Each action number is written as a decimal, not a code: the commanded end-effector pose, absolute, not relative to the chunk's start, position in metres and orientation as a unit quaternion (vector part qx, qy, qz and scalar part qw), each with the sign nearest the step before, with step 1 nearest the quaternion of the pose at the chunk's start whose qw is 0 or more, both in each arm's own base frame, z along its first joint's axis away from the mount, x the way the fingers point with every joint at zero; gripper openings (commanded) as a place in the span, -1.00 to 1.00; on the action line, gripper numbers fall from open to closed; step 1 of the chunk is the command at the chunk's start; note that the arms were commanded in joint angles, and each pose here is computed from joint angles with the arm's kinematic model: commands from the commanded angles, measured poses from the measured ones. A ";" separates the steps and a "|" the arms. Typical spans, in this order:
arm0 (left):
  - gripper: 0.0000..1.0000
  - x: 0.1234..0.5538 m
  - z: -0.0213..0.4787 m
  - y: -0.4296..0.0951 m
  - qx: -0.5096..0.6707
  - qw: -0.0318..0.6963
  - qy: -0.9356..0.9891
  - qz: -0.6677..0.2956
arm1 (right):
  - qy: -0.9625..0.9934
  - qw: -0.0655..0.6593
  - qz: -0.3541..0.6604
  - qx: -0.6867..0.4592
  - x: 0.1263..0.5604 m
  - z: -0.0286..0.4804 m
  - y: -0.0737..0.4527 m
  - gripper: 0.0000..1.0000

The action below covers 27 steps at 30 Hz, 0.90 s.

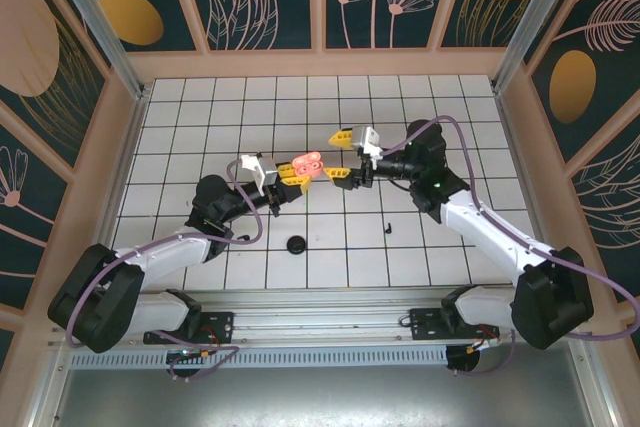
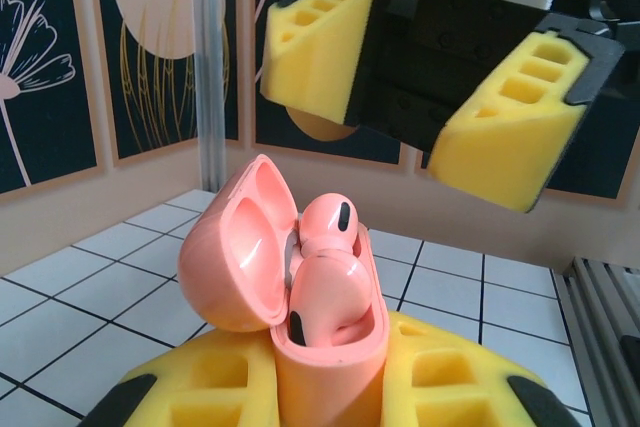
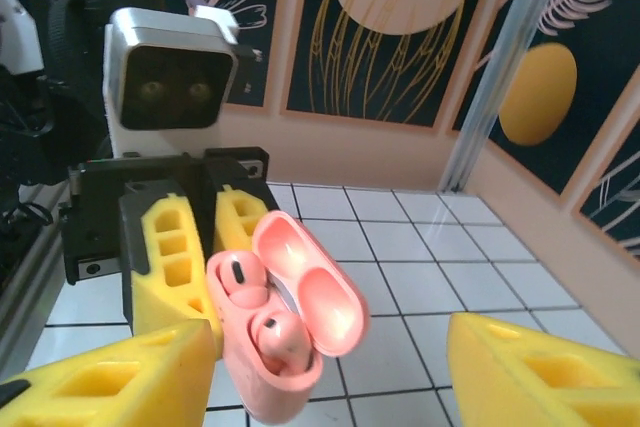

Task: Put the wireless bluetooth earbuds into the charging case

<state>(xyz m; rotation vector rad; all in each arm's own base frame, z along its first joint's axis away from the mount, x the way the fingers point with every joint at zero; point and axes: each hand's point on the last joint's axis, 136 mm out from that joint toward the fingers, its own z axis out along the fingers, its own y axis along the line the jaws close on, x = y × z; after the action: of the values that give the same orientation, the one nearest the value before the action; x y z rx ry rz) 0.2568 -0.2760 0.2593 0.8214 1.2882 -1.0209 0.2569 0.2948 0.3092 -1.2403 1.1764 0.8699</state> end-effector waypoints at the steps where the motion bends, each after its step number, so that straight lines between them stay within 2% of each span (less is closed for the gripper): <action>1: -0.83 0.250 0.272 -0.277 0.372 0.618 0.533 -0.442 | 0.516 0.541 0.402 -0.529 0.252 0.301 0.297 0.32; 10: -0.83 0.248 0.273 -0.278 0.378 0.617 0.529 -0.443 | 0.516 0.493 0.441 -0.544 0.255 0.292 0.314 0.30; 20: -0.83 0.255 0.263 -0.278 0.374 0.610 0.549 -0.433 | 0.452 0.515 0.436 -0.583 0.228 0.309 0.312 0.21; 23: -0.83 0.257 0.261 -0.279 0.372 0.607 0.554 -0.432 | 0.458 0.508 0.433 -0.587 0.219 0.304 0.307 0.11; 27: -0.83 0.257 0.261 -0.279 0.371 0.604 0.555 -0.435 | 0.476 0.506 0.423 -0.581 0.215 0.294 0.299 0.08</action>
<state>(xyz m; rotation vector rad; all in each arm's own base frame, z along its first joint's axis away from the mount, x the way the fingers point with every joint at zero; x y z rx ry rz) 0.2554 -0.2781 0.2474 0.8533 1.3284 -1.0214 0.2253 0.3047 0.3017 -1.3833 1.1437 1.0192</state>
